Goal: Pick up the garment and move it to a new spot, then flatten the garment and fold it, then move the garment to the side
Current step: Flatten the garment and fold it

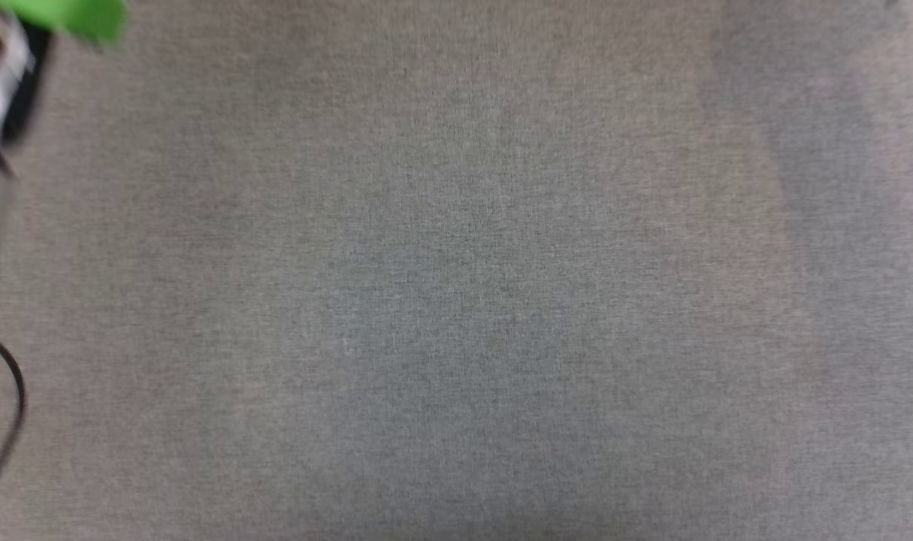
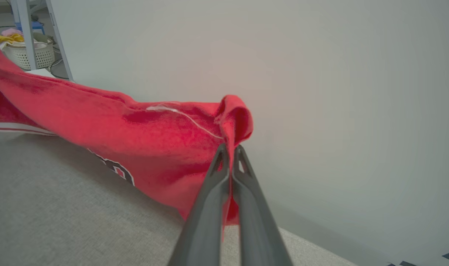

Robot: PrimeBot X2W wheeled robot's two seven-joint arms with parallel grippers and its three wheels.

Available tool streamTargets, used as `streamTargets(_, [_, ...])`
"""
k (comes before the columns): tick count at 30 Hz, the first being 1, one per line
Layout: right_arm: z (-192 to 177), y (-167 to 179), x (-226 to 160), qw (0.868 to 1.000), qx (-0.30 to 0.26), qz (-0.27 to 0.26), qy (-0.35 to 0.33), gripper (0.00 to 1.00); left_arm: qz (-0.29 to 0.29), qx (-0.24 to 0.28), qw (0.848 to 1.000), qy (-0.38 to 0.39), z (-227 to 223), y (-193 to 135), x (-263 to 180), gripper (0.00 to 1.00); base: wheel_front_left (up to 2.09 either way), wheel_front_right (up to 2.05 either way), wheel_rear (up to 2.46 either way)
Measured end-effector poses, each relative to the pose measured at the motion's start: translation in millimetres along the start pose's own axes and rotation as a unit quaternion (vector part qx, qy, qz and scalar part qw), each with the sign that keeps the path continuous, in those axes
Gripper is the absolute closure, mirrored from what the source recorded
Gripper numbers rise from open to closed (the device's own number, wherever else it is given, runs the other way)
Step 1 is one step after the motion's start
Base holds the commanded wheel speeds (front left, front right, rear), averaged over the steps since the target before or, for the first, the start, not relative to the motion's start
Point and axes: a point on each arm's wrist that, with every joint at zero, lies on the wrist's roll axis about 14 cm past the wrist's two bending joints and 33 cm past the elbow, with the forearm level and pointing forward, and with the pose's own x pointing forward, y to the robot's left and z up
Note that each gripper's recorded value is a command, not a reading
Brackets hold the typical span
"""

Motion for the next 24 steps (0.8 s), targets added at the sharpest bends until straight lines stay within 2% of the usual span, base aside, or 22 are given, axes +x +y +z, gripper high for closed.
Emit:
streamTargets(4, [-21.3, 21.8, -40.3, 0.999, 0.020, 0.023, 0.034, 1.00, -0.010, -0.019, 0.999, 0.032, -13.2, -28.7, -42.0, 1.00, 0.00, 0.00, 0.00])
streamTargets(13, [-52.7, 48.7, -131.6, 0.992, 0.061, 0.033, 0.101, 1.00, -0.029, -0.067, 0.992, 0.107, -31.6, -94.4, -132.7, 1.00, 0.00, 0.00, 0.00])
streamTargets(24, [-78.4, 68.0, -232.4, 0.981, 0.097, 0.010, 0.165, 1.00, -0.046, -0.110, 0.974, 0.194, -42.6, -155.4, -237.6, 1.00, 0.00, 0.00, 0.00])
